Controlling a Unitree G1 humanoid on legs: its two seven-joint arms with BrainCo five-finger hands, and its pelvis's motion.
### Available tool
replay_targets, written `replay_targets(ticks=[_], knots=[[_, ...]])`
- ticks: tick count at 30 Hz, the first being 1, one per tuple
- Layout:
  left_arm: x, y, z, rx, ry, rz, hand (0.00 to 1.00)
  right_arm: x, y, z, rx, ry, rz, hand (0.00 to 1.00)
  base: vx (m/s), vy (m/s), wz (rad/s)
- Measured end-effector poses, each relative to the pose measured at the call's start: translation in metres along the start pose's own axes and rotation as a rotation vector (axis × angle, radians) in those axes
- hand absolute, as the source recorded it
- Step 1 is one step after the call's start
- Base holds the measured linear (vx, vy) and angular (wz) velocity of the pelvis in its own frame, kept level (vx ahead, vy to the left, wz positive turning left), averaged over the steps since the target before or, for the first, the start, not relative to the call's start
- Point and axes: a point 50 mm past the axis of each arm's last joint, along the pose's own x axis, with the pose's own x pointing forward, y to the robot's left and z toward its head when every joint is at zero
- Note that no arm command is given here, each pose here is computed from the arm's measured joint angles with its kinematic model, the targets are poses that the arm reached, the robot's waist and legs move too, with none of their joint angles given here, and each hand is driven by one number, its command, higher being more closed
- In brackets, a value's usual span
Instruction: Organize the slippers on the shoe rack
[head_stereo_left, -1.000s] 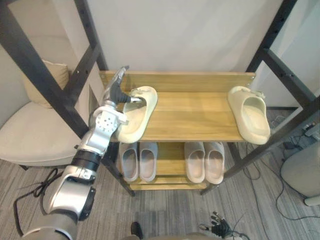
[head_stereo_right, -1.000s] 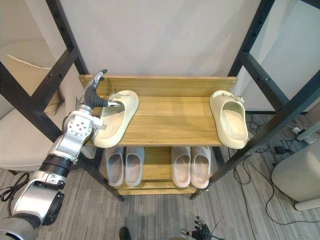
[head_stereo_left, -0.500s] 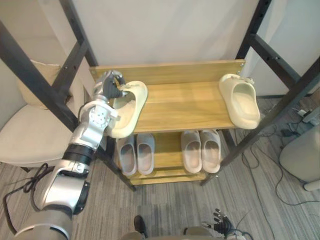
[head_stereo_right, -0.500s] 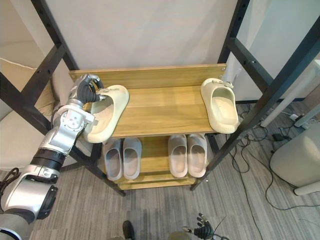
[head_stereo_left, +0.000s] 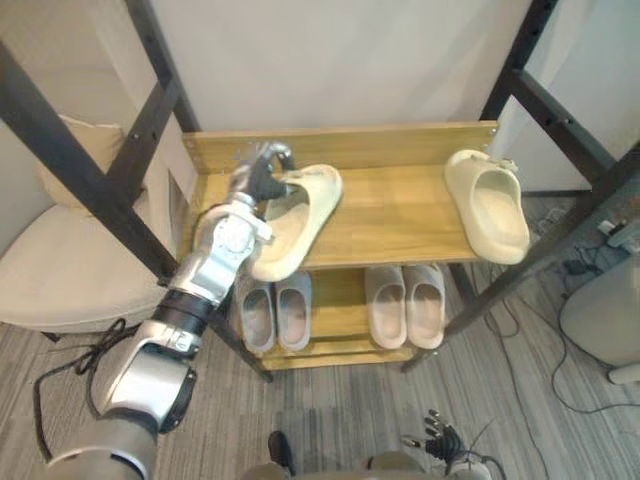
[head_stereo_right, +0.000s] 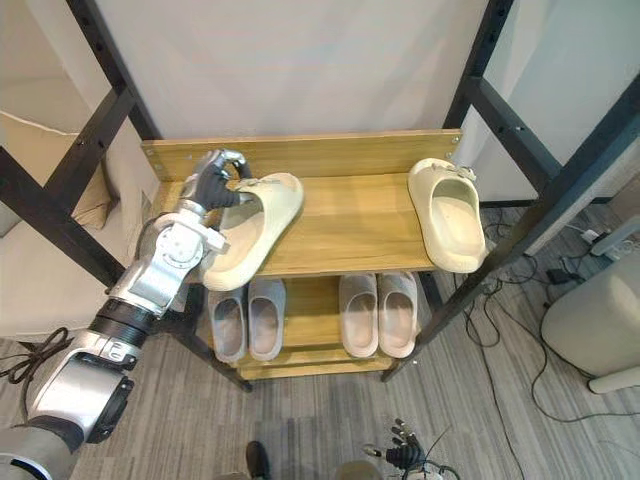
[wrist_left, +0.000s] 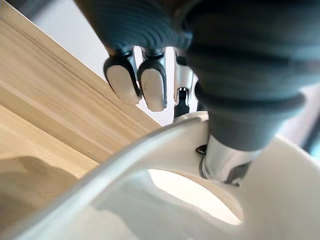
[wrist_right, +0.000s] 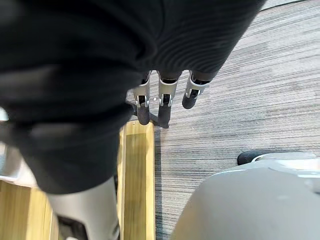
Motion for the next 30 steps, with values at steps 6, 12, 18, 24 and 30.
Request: replay_targets(ticks=[6, 12, 18, 24, 30], knots=[[0.013, 0.001, 0.026, -0.042, -0.077, 0.024, 1.0, -0.003, -0.009, -0.006, -0.014, 0.015, -0.019, 0.0, -0.12, 0.017, -0.18], [0.028, 0.007, 0.047, -0.035, -0.137, 0.041, 1.0, -0.007, -0.012, -0.007, 0.042, 0.004, -0.044, 0.0, -0.03, 0.02, -0.16], [0.038, 0.009, 0.038, -0.021, -0.075, 0.063, 1.0, -0.011, -0.011, -0.009, 0.072, -0.009, -0.055, 0.0, 0.0, 0.017, -0.14], [0.038, 0.012, 0.02, -0.052, 0.028, 0.08, 1.0, -0.015, -0.012, -0.009, 0.099, -0.023, -0.062, 0.0, -0.01, 0.005, -0.05], [0.037, 0.008, 0.014, -0.074, 0.071, 0.081, 1.0, -0.018, -0.013, -0.008, 0.107, -0.038, -0.07, 0.0, -0.01, 0.006, -0.05]])
